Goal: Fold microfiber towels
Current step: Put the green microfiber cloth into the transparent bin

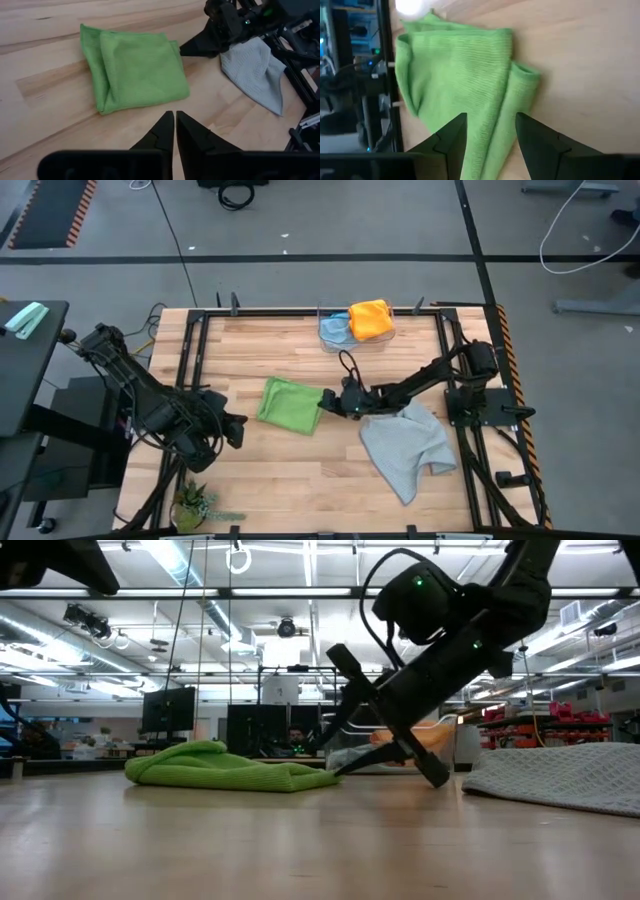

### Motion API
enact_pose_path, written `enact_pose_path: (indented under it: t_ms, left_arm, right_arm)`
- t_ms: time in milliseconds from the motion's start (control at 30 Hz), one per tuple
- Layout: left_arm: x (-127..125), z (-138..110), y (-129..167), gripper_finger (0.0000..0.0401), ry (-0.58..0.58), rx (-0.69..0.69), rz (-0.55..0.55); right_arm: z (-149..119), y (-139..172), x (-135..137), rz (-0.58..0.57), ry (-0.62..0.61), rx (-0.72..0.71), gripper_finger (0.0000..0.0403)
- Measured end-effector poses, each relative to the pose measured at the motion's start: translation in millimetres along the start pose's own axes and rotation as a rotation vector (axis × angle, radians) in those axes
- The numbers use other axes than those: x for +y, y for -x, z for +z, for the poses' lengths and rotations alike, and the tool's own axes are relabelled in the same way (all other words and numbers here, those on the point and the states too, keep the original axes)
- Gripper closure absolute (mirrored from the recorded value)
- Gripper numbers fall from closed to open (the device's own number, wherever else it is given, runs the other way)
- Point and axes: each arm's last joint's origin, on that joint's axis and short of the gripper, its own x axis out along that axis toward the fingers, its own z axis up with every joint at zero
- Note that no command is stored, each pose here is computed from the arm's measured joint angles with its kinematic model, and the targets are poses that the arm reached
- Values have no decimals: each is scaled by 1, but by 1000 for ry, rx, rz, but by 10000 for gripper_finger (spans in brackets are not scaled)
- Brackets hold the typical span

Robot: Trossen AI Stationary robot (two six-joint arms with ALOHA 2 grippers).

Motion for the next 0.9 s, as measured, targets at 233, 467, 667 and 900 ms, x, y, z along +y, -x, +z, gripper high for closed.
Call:
enact_pose_path:
  t_ms: [233,467,667,900]
  left_arm:
    - [0,0,0,370,-30,0,1]
    - [0,0,0,367,-51,1,1]
    - [0,0,0,376,-55,1,0]
    - [1,0,0,373,-66,0,7]
  right_arm:
    - [-16,6,-9,-88,-55,12,227]
    - [-19,5,-4,-124,-65,-52,227]
    - [-10,0,10,-168,15,-70,227]
    - [-4,-17,12,-165,-10,-37,227]
